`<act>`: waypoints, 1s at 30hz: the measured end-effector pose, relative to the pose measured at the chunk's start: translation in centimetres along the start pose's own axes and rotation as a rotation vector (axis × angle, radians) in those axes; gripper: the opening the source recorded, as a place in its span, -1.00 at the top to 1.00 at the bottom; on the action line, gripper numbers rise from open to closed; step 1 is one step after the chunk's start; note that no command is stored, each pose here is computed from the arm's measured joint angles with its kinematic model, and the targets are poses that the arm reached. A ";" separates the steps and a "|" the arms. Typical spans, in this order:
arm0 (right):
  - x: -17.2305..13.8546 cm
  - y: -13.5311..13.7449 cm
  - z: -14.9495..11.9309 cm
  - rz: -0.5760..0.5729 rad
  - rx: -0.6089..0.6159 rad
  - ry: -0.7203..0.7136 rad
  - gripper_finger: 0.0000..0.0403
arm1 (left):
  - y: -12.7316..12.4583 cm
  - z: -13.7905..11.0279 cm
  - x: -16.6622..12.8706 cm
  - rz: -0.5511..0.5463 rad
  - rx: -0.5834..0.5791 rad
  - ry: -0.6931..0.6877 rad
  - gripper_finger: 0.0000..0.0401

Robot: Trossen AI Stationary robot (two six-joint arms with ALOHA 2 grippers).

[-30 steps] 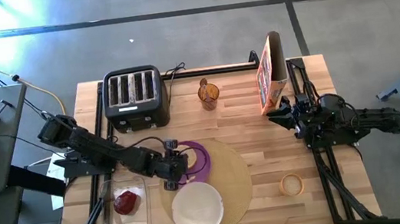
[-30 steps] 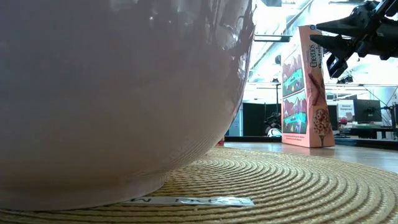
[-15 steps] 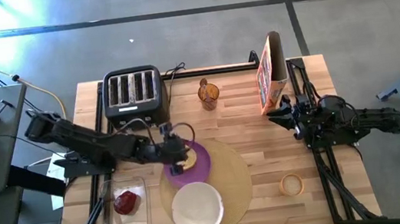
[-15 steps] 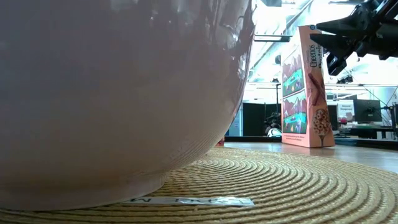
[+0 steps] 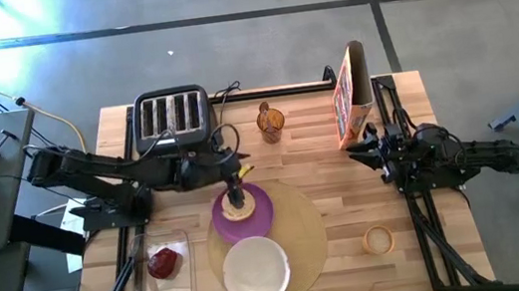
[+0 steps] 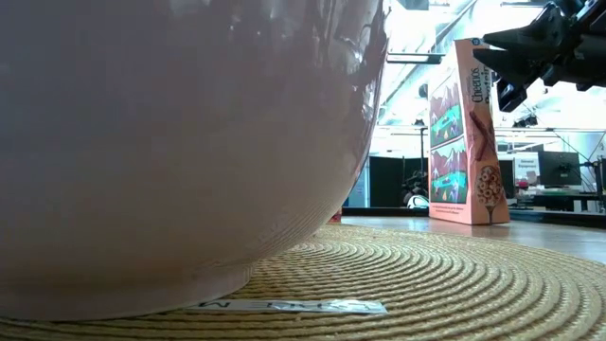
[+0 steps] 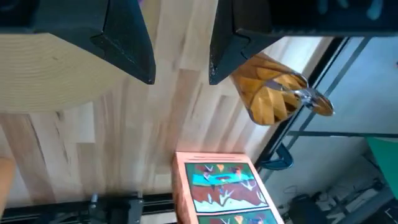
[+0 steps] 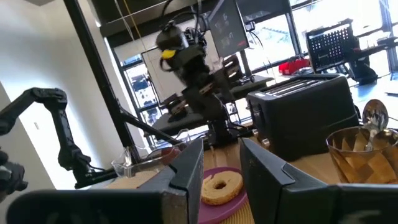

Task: Arrange a breakfast setting
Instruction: Put the spoon from the glass onto the placemat to the right of the white bowl

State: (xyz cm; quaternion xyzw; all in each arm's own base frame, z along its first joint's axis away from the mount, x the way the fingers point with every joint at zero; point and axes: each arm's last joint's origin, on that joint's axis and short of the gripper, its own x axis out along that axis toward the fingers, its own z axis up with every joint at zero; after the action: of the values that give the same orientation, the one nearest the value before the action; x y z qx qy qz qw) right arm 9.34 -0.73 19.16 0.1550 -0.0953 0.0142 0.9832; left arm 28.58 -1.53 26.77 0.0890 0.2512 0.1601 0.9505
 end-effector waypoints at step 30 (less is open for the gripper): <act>-0.4 1.3 2.4 0.236 0.107 -0.200 0.51 | 13.4 2.6 2.4 0.145 -0.210 -0.251 0.22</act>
State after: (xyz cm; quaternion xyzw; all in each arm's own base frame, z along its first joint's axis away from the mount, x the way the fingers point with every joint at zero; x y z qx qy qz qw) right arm 8.43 -0.23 21.69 0.1957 -0.2095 0.1192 0.9506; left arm 28.38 11.57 31.31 0.0265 0.1056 0.2410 0.9644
